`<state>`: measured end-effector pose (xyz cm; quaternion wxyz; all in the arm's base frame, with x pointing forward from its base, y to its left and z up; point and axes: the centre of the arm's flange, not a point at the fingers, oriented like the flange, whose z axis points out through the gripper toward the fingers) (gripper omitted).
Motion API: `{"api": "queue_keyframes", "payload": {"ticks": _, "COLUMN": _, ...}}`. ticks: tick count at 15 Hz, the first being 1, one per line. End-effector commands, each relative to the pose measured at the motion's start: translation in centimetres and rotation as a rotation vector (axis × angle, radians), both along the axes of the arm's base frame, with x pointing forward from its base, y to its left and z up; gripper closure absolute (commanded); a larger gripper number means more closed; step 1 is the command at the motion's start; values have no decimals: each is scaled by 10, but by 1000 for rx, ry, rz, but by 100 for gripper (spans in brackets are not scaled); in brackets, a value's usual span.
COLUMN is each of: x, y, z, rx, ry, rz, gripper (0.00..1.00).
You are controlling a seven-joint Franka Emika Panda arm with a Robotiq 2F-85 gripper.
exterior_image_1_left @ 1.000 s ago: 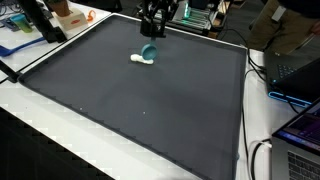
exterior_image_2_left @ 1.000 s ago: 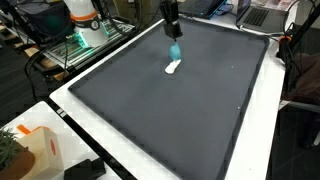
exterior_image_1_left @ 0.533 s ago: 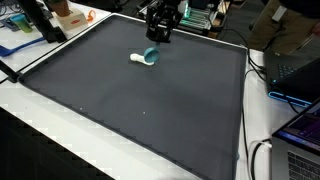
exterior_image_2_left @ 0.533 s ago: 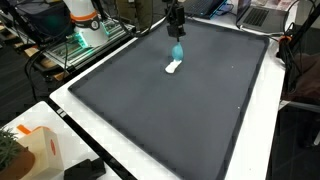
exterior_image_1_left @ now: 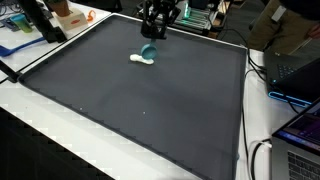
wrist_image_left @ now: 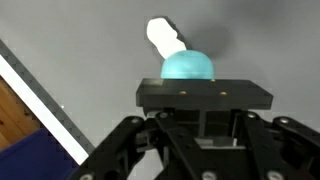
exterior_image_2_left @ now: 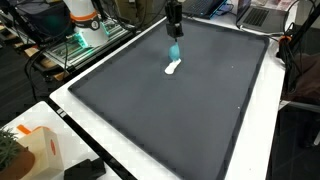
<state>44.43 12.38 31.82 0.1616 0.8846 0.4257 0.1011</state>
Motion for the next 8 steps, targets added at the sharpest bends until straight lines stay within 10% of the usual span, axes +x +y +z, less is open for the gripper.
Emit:
{"api": "queue_keyframes", "payload": {"ticks": 1, "x": -39, "y": -29, "z": 73, "rx": -26, "ry": -68, "rz": -52, "gripper": 73}}
{"api": "queue_keyframes", "payload": {"ticks": 7, "x": -94, "y": -8, "z": 137, "rx": 377, "ry": -139, "rz": -22, "gripper": 73}}
{"api": "queue_keyframes", "payload": {"ticks": 8, "x": -45, "y": 18, "z": 112, "rx": 280, "ry": -156, "rz": -70, "gripper": 48}}
